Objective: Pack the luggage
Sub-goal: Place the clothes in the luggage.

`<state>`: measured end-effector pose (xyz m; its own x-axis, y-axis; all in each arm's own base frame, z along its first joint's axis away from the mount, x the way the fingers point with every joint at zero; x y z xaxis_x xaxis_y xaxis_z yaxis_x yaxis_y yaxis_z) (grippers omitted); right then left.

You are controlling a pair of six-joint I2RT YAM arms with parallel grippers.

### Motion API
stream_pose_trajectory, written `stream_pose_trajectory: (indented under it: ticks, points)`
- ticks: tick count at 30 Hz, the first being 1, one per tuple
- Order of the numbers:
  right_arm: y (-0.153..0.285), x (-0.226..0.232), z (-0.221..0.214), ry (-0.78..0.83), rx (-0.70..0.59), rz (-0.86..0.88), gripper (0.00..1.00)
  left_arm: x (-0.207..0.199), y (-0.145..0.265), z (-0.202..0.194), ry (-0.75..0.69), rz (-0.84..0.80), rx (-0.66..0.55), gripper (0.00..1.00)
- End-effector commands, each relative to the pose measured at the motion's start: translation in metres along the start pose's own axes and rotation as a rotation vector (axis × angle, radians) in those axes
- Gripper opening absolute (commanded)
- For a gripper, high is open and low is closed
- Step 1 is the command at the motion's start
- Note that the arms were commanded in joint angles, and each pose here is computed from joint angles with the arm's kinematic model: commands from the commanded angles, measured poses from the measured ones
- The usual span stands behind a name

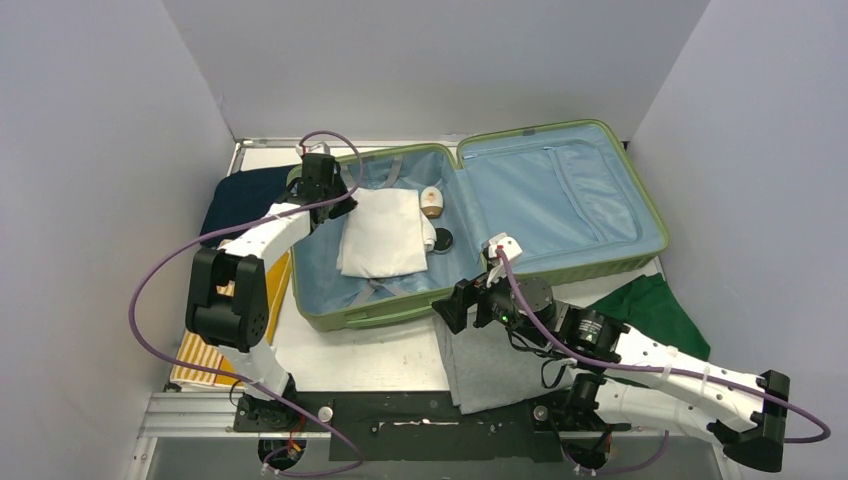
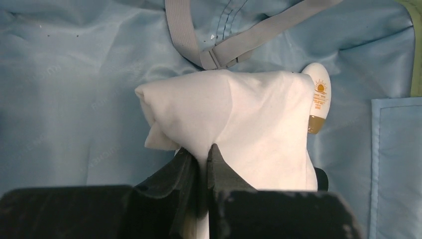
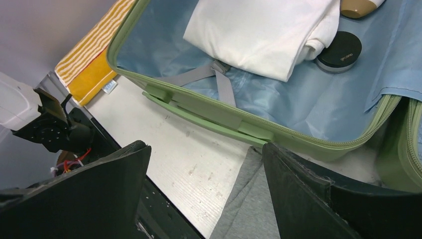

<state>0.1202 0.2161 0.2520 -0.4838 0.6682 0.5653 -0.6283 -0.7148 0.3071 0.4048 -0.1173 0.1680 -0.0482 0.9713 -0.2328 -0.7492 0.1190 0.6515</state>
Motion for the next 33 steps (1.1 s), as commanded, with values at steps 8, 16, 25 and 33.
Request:
stream_pose_trajectory:
  ticks: [8,16,25,33]
  points:
    - [-0.004,0.012,0.014,0.008,-0.045,0.024,0.85,0.013,-0.015,0.011,-0.054,0.08,0.039,0.47]
    - [-0.004,0.012,0.016,0.009,-0.044,0.017,0.85,0.008,0.054,0.06,-0.034,0.131,-0.141,0.73]
    - [-0.023,0.017,0.013,0.003,-0.018,0.005,0.84,-0.044,0.058,-0.022,-0.124,-0.073,-0.005,0.18]
    - [-0.024,0.017,0.011,-0.007,-0.011,-0.002,0.84,0.003,0.027,-0.081,-0.082,0.113,0.156,0.0]
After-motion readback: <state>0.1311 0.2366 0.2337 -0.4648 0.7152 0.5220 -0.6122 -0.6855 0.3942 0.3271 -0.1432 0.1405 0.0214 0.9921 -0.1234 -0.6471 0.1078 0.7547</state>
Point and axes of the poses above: each gripper's point midway between its finger pads, its own y axis back along the fingers, its own x axis along the line the jaws close on, z = x × y, the point moved 7 cm from there along y, back along the fingers, and after that the axes turned 15 degrees about -y, right-handed, at the moved point
